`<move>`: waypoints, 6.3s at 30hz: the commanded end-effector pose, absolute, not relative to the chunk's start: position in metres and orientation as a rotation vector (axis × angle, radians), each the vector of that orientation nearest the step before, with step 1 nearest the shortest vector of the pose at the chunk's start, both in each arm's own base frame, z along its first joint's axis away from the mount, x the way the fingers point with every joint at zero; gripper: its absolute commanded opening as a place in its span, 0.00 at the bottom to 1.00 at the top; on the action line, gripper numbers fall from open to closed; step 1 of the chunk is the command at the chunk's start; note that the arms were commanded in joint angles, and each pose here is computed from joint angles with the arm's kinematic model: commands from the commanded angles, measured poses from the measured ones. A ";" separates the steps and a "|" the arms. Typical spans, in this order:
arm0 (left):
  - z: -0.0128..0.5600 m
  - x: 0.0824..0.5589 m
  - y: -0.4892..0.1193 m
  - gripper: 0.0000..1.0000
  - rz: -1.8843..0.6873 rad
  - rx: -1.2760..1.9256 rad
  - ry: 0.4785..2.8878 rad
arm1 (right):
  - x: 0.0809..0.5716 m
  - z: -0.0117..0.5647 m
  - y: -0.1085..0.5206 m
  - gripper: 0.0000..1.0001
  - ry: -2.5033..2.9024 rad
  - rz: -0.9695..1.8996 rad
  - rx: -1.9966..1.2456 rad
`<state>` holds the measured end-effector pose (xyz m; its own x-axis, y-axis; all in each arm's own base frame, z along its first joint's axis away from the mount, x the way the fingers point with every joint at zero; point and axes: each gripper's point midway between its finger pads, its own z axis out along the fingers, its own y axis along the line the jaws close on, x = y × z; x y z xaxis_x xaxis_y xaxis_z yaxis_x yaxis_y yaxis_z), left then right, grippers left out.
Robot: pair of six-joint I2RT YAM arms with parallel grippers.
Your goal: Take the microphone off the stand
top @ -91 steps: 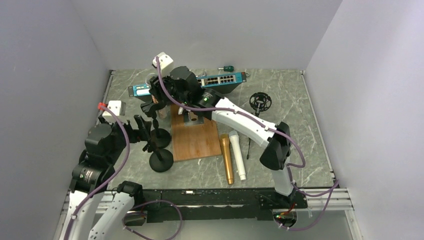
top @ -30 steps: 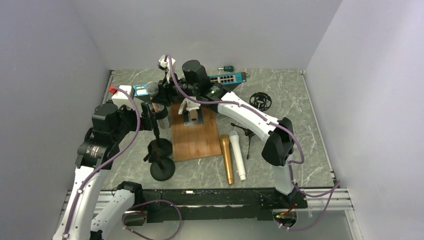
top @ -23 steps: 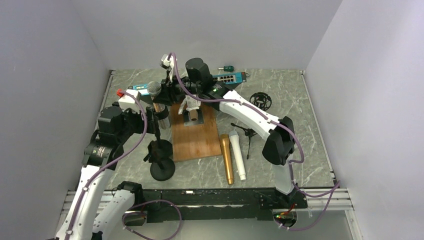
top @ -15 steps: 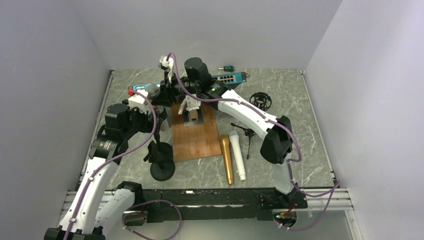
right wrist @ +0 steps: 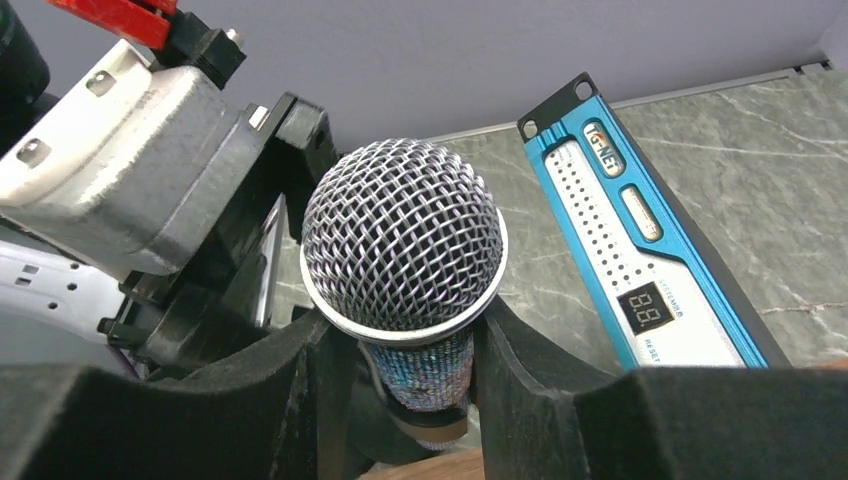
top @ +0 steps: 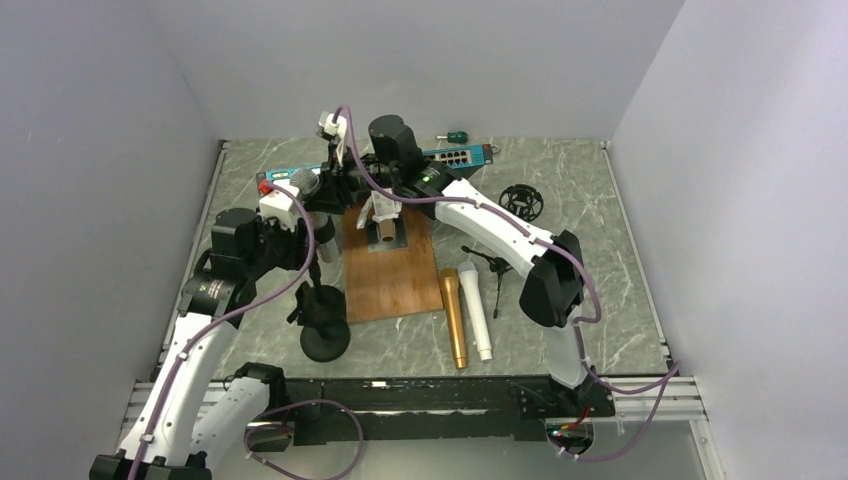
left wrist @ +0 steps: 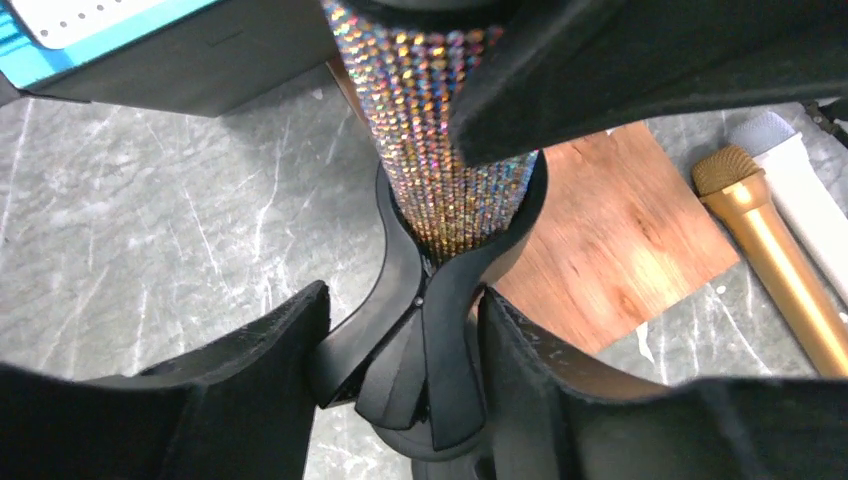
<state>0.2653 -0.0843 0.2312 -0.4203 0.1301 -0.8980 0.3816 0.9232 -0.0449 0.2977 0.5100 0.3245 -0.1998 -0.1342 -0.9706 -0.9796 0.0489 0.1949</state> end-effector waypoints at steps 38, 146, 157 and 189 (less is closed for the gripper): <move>0.213 0.248 -0.081 0.00 -0.319 0.295 1.867 | 0.326 0.562 0.390 0.00 1.224 0.972 -0.485; 0.277 0.246 -0.070 0.00 -0.278 0.249 1.708 | 0.243 0.591 0.471 0.00 0.902 0.985 -0.693; 0.335 0.224 -0.060 0.91 -0.292 0.137 1.600 | 0.240 0.574 0.476 0.00 0.939 1.009 -0.718; 0.367 0.223 -0.089 0.99 -0.353 0.393 1.590 | 0.230 0.504 0.468 0.00 0.958 1.361 -1.144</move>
<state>0.2292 -0.0886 0.3649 -0.0578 0.0393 -0.9976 0.4473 0.8943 0.0093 0.2403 0.4814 0.4869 0.0397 0.1898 -0.9810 -0.9986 -0.0260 -0.0454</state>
